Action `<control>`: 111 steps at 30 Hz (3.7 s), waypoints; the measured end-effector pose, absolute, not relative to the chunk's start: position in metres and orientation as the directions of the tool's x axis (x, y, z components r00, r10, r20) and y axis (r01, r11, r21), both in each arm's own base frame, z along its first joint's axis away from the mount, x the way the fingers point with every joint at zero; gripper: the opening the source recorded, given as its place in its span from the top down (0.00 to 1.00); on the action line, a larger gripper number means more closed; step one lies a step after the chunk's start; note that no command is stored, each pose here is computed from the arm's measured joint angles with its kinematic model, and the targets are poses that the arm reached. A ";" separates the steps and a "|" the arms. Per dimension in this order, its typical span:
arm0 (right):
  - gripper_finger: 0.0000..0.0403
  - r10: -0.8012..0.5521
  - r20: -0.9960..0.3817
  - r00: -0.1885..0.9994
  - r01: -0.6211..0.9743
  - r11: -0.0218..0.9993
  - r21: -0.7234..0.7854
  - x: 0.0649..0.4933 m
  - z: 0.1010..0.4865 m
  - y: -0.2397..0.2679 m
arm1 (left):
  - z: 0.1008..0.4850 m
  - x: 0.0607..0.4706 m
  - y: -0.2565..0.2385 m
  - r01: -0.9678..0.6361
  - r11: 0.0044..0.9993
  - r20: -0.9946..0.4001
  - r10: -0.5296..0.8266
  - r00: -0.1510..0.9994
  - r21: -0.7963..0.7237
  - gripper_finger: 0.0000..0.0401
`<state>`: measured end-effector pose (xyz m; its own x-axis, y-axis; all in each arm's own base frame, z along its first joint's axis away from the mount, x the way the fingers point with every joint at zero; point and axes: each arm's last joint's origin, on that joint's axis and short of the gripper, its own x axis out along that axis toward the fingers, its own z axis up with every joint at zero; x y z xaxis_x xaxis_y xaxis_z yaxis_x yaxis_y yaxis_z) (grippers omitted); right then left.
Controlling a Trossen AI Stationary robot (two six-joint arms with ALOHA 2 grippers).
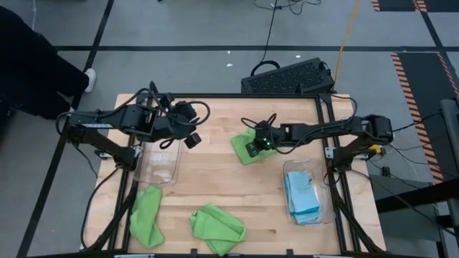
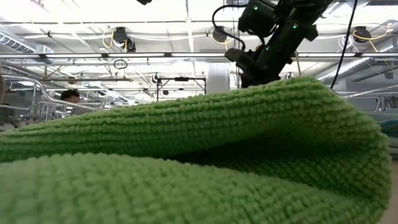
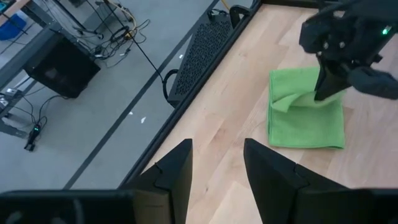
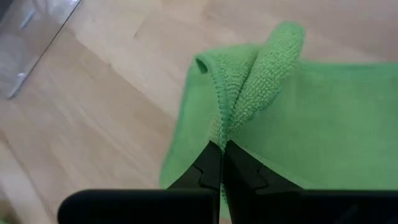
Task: Sort microfiber towel by color & place in baskets
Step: Fold the top green microfiber towel
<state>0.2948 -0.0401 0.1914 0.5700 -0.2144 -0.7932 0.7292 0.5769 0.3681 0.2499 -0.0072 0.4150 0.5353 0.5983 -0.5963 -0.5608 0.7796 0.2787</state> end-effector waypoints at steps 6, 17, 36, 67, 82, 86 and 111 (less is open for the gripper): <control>1.00 -0.165 -0.815 0.556 0.734 0.556 0.389 0.305 0.173 -0.036 | 0.415 0.250 -0.007 -0.564 0.780 -0.598 0.596 0.536 0.272 0.63; 0.79 -0.077 -0.774 0.628 0.675 0.549 0.493 0.316 0.169 -0.033 | 0.414 0.250 -0.009 -0.549 0.798 -0.619 0.567 0.544 0.249 0.63; 0.57 -0.220 -0.808 0.546 0.714 0.628 0.311 0.300 0.180 -0.040 | 0.414 0.251 -0.009 -0.575 0.789 -0.616 0.566 0.547 0.214 0.63; 0.62 -0.149 -0.702 0.696 0.491 0.813 0.314 0.344 0.137 -0.027 | 0.374 0.297 -0.049 -0.445 0.878 -0.722 0.423 0.547 0.176 0.63; 0.62 -0.166 -0.704 0.691 0.377 0.913 0.155 0.354 0.106 -0.009 | 0.374 0.301 -0.041 -0.423 0.880 -0.717 0.437 0.543 0.217 0.63; 0.62 -0.156 -0.664 0.731 0.337 0.929 0.152 0.348 0.139 -0.006 | 0.373 0.302 -0.037 -0.441 0.876 -0.722 0.433 0.540 0.196 0.63; 0.62 -0.231 -0.724 0.649 0.329 0.944 -0.006 0.363 0.096 -0.016 | 0.367 0.298 -0.048 -0.398 0.917 -0.829 0.234 0.509 0.015 0.63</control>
<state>0.3630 -0.0159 0.0961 0.6494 -0.2312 -0.7245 0.3290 0.9443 -0.0064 0.2977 -0.0483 0.3674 0.5089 0.2337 -0.8285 -0.3975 0.9175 0.0146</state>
